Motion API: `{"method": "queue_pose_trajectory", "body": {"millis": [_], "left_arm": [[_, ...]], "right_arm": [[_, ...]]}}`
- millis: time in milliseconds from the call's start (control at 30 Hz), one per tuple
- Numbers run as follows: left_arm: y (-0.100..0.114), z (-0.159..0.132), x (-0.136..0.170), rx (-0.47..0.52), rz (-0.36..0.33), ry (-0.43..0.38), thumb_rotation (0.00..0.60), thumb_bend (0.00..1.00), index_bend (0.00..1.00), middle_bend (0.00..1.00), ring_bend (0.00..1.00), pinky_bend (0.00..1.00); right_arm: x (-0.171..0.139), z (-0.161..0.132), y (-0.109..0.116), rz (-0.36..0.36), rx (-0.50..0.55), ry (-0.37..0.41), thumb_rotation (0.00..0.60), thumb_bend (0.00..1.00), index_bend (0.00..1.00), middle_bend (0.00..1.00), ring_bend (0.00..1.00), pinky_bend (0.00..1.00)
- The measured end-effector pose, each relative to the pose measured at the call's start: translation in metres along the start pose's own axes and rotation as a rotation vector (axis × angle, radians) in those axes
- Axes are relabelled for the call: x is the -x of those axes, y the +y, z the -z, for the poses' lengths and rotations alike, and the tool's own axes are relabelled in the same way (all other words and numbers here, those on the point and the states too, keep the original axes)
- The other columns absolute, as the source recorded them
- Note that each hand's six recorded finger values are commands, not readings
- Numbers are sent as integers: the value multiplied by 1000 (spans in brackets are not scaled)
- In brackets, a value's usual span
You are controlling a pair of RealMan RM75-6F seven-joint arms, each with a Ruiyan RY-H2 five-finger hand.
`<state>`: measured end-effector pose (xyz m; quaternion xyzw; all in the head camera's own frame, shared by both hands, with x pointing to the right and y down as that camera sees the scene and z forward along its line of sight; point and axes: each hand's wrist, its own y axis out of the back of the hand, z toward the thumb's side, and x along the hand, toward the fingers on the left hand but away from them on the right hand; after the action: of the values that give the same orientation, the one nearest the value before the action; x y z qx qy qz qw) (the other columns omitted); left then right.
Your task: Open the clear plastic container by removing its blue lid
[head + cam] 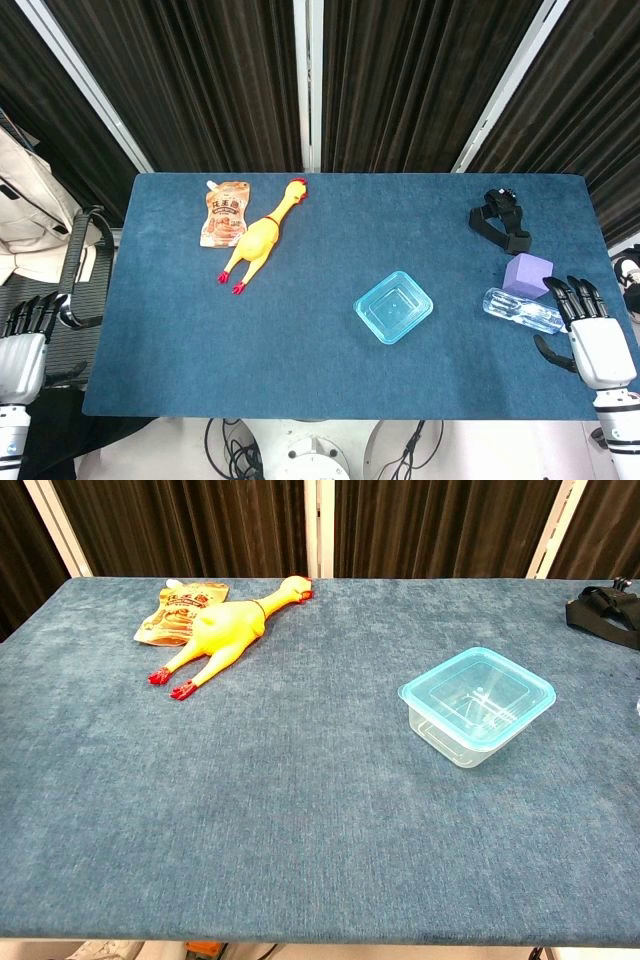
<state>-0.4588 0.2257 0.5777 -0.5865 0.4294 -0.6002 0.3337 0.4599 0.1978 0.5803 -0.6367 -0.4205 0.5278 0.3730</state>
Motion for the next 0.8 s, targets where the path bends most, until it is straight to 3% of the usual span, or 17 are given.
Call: {"method": "queue_pose_trajectory", "body": {"millis": [467,800], "left_arm": [[-2,-4,1,-34,-30,-18,600,0,100,55,0,0],[-8,-12,-2,-25,-12,-54,600,0,100,55,0,0]], "right_arm": [[4,-9,-4,-20,-6,33,600,221,70,100,0,0],[50,-45,-45,-149,-10,142,600,67,59,68,0,0]]}}
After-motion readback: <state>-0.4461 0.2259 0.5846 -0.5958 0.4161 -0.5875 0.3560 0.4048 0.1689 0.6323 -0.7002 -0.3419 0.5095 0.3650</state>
